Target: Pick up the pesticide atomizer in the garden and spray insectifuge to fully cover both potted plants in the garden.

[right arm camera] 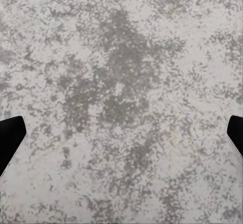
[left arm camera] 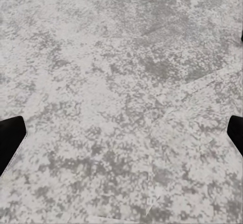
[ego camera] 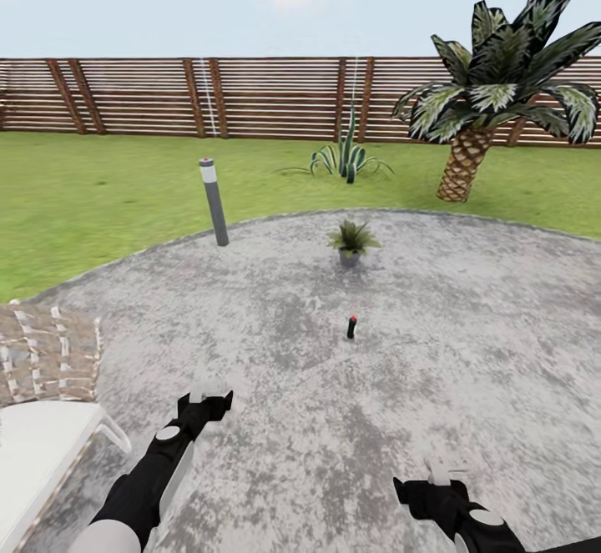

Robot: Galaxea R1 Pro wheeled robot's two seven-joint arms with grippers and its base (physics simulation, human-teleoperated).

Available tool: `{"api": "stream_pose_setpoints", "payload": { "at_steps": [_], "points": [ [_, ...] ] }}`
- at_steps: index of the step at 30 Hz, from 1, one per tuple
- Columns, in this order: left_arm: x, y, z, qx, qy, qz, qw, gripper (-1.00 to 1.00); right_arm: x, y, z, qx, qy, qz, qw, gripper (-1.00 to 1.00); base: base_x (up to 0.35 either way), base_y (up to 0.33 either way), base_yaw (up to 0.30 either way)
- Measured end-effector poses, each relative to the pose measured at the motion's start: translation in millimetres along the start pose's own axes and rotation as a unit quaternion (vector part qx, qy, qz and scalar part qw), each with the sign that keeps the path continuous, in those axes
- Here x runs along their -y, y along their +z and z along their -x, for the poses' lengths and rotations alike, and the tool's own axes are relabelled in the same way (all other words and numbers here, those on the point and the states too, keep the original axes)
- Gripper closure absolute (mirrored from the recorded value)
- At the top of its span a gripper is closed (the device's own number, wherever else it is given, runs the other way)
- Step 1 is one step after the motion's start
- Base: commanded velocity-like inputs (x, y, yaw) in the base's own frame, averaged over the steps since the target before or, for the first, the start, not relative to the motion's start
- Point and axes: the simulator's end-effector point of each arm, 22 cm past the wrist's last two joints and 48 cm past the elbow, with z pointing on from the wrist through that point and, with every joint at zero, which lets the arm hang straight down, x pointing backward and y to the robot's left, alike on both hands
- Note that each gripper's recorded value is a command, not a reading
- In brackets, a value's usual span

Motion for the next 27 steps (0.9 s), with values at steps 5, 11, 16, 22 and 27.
{"api": "stream_pose_setpoints", "payload": {
  "at_steps": [5, 11, 16, 22, 27],
  "points": [
    [0.5, 0.4, -1.1, -0.001, 0.0, -0.001, 1.0, -1.0, -0.1, 0.4, -0.9, -0.001, 0.0, 0.0, 1.0, -1.0, 0.344, -0.006, 0.056],
    [0.6, 0.4, -1.2, -0.001, 0.0, -0.001, 1.0, -1.0, 0.0, 0.5, -0.9, -0.001, 0.0, 0.0, 1.0, -1.0, 0.347, -0.001, 0.008],
    [0.7, 0.4, -1.1, -0.001, 0.001, -0.001, 1.0, -1.0, 0.2, 0.4, -1.0, -0.001, 0.0, 0.0, 1.0, -1.0, 0.346, -0.044, 0.001],
    [0.8, 0.5, -1.3, -0.001, 0.003, -0.001, 1.0, -1.0, 0.2, 0.4, -1.1, -0.001, 0.001, 0.0, 1.0, -1.0, 0.318, -0.182, -0.101],
    [1.1, 0.6, -1.4, -0.001, 0.004, -0.001, 1.0, -1.0, 0.0, 0.4, -1.1, -0.001, 0.001, 0.0, 1.0, -1.0, 0.28, -0.242, -0.141]
  ]
}}
